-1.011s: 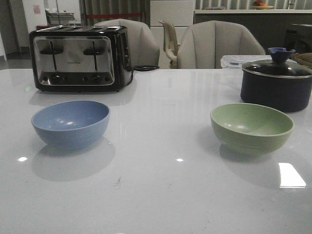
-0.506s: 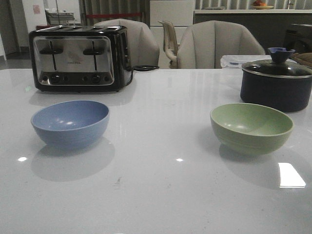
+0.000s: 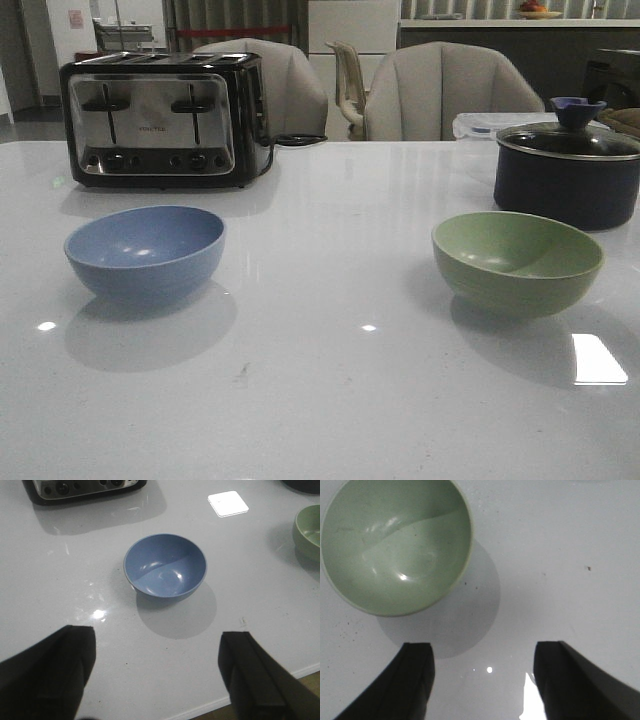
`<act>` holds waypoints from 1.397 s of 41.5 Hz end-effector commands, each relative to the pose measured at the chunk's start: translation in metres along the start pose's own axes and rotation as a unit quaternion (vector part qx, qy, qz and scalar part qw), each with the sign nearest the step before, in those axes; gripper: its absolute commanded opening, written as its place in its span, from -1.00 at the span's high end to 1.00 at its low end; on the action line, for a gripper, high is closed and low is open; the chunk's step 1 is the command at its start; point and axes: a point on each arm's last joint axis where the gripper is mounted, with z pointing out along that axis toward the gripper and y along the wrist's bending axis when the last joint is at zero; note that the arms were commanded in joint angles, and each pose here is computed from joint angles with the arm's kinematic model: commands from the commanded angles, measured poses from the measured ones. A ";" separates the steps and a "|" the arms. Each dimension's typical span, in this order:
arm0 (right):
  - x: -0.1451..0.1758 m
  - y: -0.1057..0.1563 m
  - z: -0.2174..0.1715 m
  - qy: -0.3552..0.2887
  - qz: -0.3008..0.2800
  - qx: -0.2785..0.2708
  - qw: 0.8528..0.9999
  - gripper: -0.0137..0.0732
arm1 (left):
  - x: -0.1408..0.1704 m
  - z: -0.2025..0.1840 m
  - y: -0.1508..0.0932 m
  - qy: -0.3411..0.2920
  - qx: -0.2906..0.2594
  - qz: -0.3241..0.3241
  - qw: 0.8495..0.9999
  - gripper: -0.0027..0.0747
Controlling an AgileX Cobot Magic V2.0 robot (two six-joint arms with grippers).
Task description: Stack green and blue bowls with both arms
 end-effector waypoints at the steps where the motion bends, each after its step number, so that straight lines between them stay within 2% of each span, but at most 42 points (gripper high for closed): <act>1: -0.027 0.008 0.004 -0.036 -0.009 -0.010 0.999 -0.55 | -0.014 -0.004 -0.002 -0.046 0.007 0.002 0.999 -0.49; 20: -0.079 0.009 0.094 0.020 -0.012 -0.006 1.000 -0.54 | -0.014 -0.004 -0.002 -0.046 0.007 0.002 0.999 -0.49; 24: -0.084 0.009 0.107 0.029 -0.011 -0.005 1.000 -0.40 | -0.014 -0.004 -0.002 -0.046 0.007 0.002 0.999 -0.49; 28: -0.086 0.008 0.115 0.037 -0.011 -0.005 0.999 -0.15 | -0.014 -0.004 -0.002 -0.046 0.007 0.002 0.999 -0.49; 35: -0.087 0.009 0.114 0.045 -0.012 -0.006 0.999 0.29 | -0.014 -0.004 -0.002 -0.046 0.007 0.002 0.999 -0.49; 43: -0.087 0.010 0.106 0.048 -0.025 -0.009 0.999 0.60 | -0.014 -0.004 -0.002 -0.046 0.007 0.002 0.999 -0.49; 51: -0.094 0.022 0.067 0.008 -0.043 -0.019 0.999 0.61 | -0.014 -0.004 -0.002 -0.046 0.007 0.002 0.999 -0.49; 58: -0.092 0.057 0.039 -0.021 -0.080 -0.050 0.995 0.61 | -0.014 -0.004 -0.002 -0.046 0.007 0.002 0.999 -0.49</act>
